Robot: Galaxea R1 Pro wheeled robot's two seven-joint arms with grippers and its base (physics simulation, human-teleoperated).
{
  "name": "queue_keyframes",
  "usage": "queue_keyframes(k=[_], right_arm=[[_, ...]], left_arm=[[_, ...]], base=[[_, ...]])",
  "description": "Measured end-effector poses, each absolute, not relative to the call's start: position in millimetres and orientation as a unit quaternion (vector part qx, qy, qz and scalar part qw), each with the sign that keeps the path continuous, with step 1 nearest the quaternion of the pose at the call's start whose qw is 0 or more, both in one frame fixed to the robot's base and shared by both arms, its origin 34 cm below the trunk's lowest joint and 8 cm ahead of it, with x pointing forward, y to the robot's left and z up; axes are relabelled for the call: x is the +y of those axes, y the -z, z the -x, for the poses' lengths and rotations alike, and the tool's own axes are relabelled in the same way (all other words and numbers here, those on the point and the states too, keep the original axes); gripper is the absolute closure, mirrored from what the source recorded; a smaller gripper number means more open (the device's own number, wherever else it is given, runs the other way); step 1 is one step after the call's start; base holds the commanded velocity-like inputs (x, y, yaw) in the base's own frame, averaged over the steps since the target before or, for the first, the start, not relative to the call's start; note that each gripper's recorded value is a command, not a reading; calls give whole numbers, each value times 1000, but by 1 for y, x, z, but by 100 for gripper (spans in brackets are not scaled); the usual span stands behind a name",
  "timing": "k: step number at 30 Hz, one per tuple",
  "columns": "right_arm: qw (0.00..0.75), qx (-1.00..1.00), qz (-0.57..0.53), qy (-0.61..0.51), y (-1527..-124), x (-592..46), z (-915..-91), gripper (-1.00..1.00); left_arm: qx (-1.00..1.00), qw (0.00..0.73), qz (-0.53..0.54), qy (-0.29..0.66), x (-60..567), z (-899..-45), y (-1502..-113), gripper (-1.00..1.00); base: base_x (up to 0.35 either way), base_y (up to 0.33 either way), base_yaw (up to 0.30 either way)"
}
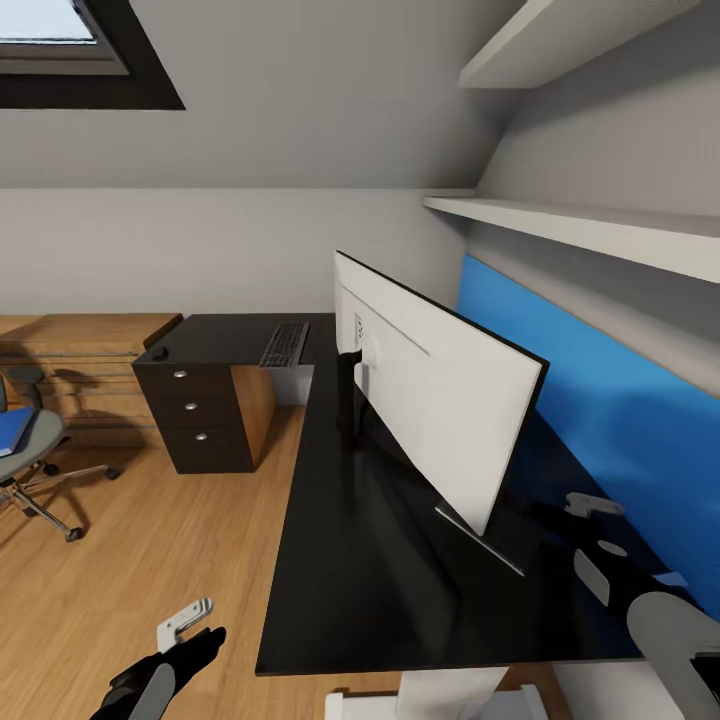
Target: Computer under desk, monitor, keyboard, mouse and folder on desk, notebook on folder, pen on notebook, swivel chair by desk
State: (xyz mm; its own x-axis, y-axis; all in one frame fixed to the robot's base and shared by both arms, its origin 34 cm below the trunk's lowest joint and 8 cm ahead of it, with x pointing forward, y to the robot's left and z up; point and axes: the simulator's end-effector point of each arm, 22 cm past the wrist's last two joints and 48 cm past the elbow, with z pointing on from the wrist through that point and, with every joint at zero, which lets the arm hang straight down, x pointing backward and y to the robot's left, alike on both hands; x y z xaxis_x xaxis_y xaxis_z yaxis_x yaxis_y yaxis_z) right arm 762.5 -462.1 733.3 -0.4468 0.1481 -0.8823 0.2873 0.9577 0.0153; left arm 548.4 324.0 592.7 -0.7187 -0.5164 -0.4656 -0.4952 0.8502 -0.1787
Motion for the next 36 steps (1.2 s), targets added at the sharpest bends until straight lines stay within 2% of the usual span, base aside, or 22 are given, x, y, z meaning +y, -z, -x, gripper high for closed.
queue_keyframes(k=[36], right_arm=[[525, 846, -97, 1, -740, -437, -770, -100]], left_arm=[[927, 257, 271, 20, 323, -548, -593, -100]], base=[[0, 0, 0]])
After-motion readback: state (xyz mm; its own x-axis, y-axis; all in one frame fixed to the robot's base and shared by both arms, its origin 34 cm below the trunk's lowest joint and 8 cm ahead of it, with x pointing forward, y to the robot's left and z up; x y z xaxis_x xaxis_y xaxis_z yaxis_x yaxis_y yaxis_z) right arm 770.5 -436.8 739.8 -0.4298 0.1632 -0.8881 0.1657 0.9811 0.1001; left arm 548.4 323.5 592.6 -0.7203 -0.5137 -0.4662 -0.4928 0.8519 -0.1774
